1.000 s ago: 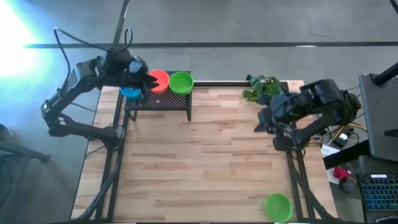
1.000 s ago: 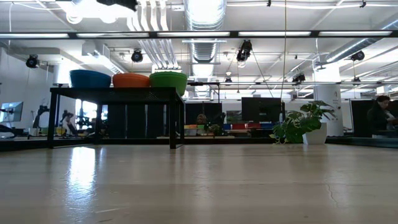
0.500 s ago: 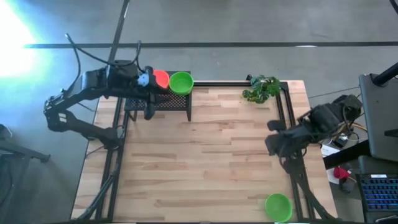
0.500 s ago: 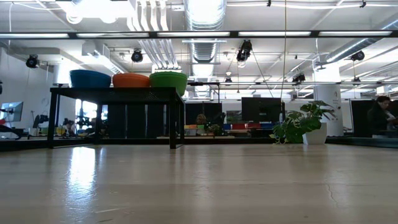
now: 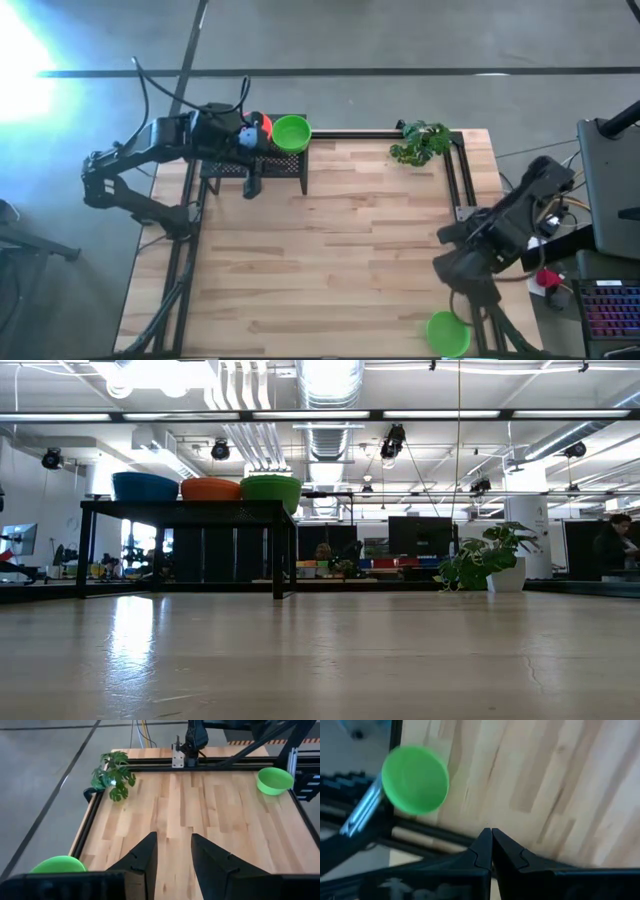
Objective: Pick & Place Mini bowls
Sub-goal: Stack the green bowl on top of the green bowl on the shelf
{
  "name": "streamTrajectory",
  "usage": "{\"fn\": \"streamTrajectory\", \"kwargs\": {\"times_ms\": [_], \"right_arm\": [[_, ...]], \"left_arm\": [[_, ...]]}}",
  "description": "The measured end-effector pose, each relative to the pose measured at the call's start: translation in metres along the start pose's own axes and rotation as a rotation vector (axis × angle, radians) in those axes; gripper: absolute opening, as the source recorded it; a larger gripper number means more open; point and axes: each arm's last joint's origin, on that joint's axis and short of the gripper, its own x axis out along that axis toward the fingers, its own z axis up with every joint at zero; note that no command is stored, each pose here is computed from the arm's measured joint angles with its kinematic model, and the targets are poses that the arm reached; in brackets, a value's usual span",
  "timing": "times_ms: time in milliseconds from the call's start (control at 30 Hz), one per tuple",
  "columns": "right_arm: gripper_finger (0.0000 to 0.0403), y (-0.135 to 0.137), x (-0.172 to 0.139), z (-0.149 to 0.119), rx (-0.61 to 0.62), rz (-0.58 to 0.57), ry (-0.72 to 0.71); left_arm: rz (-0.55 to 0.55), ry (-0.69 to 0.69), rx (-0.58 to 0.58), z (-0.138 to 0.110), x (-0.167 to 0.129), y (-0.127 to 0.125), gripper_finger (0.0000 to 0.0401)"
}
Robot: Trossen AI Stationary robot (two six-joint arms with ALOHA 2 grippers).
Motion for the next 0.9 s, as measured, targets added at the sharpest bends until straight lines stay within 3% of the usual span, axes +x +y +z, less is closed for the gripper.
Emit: {"fn": "streamTrajectory", "kwargs": {"times_ms": [233,600,900], "right_arm": [[0.0008,0.008,0.034,0.005,-0.002,0.054,0.158],[0.0011,0.013,0.045,0.013,-0.005,0.109,0.154],[0.0079,0.017,0.049,0.021,-0.021,0.136,0.077]], "left_arm": [[0.001,-0.013,0.041,0.0,-0.004,0.0,0.0112],[0.004,-0.039,0.046,0.003,-0.005,0.0,0.0112],[0.005,-0.039,0.064,0.003,-0.005,0.0,0.0112]]}}
